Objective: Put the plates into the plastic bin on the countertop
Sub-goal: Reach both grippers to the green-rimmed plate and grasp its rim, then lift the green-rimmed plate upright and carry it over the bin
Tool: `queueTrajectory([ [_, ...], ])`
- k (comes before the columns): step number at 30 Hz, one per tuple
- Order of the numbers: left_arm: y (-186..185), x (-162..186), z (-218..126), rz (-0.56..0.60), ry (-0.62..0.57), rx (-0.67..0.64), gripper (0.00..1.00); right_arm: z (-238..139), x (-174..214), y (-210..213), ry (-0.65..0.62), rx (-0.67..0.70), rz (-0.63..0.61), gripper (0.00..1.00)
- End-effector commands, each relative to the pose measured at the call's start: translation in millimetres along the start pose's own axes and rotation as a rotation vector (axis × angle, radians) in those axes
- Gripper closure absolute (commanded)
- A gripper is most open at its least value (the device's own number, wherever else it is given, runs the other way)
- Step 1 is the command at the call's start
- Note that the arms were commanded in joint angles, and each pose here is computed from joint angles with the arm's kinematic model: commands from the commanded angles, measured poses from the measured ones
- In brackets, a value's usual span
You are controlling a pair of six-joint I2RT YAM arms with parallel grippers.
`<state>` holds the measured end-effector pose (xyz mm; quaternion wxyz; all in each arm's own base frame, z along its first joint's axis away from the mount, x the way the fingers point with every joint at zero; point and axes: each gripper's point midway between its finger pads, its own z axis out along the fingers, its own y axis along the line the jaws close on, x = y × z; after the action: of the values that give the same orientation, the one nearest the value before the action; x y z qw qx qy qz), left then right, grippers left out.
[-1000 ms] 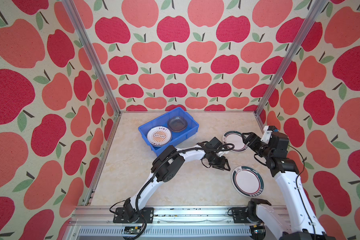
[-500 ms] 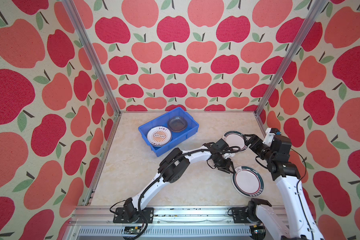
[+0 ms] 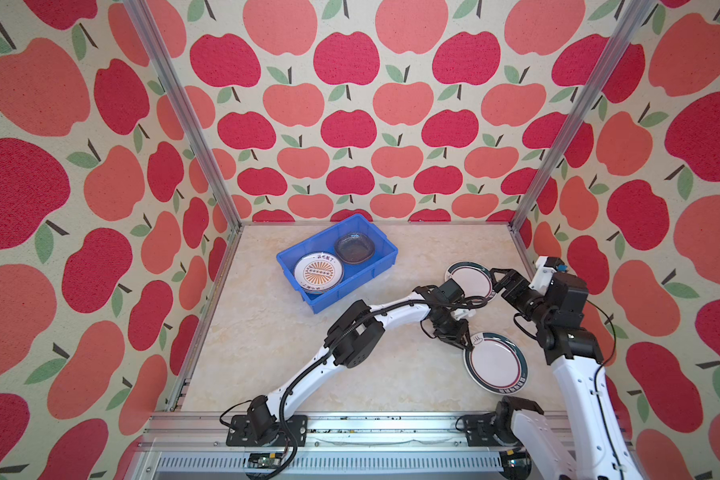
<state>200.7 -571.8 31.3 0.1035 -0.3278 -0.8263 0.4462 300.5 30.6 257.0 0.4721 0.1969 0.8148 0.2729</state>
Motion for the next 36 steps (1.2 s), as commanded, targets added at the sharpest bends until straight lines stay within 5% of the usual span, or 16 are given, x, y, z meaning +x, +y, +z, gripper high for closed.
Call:
queueTrajectory([
  [1, 22, 12, 11, -0.061, 0.049, -0.026, 0.78, -2, 3, 2, -0.003, -0.018, 0.000, 0.16],
  [23, 33, -2, -15, -0.070, -0.010, -0.041, 1.00, 7, 1, 1, 0.007, -0.029, 0.012, 0.16],
  [36, 11, -2, -186, -0.143, -0.424, -0.020, 1.00, 22, -34, 60, 0.078, -0.216, -0.060, 0.23],
])
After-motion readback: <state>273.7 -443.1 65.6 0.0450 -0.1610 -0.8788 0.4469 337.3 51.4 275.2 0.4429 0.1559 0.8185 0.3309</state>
